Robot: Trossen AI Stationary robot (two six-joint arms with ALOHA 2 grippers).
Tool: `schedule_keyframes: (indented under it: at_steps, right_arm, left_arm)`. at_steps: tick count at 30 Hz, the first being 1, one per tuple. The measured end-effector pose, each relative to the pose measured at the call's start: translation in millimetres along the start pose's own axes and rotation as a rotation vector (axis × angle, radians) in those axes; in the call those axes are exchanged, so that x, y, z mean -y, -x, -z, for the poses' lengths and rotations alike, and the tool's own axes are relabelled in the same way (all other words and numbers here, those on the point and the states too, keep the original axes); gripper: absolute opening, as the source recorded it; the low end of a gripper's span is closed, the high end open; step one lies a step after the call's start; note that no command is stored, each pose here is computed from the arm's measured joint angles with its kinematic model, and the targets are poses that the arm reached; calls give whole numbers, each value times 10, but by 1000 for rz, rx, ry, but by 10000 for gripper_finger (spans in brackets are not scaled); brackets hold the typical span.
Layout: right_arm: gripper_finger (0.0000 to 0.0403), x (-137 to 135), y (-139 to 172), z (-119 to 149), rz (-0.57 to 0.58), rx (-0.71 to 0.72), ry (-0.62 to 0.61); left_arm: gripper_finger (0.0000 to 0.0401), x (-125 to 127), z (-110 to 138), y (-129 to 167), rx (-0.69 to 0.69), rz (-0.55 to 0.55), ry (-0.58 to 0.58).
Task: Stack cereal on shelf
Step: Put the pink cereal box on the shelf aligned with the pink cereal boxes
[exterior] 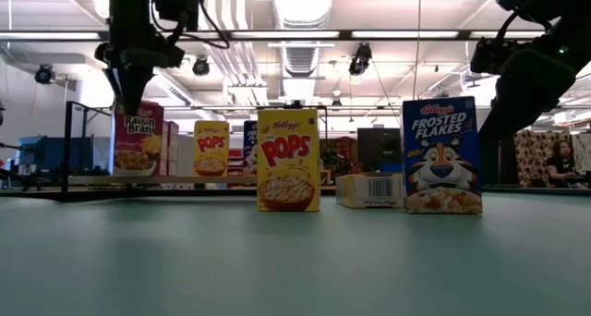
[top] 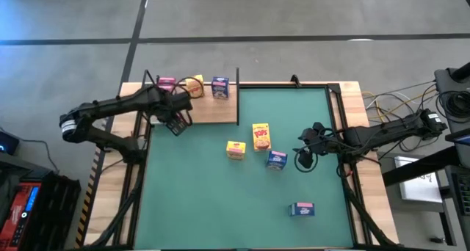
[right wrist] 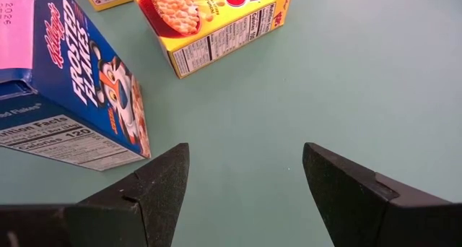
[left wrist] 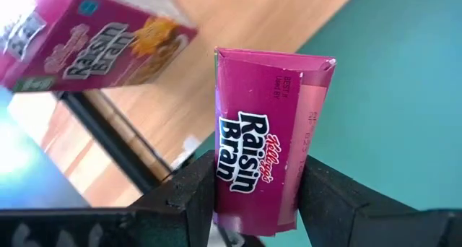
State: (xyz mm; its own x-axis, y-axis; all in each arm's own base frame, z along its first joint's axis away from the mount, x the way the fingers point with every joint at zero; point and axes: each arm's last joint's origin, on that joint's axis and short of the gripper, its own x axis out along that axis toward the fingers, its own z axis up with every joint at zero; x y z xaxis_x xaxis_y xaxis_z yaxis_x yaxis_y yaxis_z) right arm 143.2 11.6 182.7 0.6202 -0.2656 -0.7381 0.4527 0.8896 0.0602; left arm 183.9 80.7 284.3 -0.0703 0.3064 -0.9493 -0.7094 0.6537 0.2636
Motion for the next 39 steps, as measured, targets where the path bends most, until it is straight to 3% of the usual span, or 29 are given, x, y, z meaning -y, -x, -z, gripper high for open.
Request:
schedule_keyframes:
  at_steps: [8,17,32,39]
  right_arm:
    - [260,0,0,0,0,0,0]
    - [260,0,0,0,0,0,0]
    - [260,0,0,0,0,0,0]
    - [260,0,0,0,0,0,0]
  left_arm:
    - [152,-130,-30,-27,-9,-28,-64]
    - [155,-261,-63,-63,-23,-58,-51]
    - [228,-289,-72,-67,-16,-105,-175]
    - [240,-302,-73,-65,-15,-149,-243]
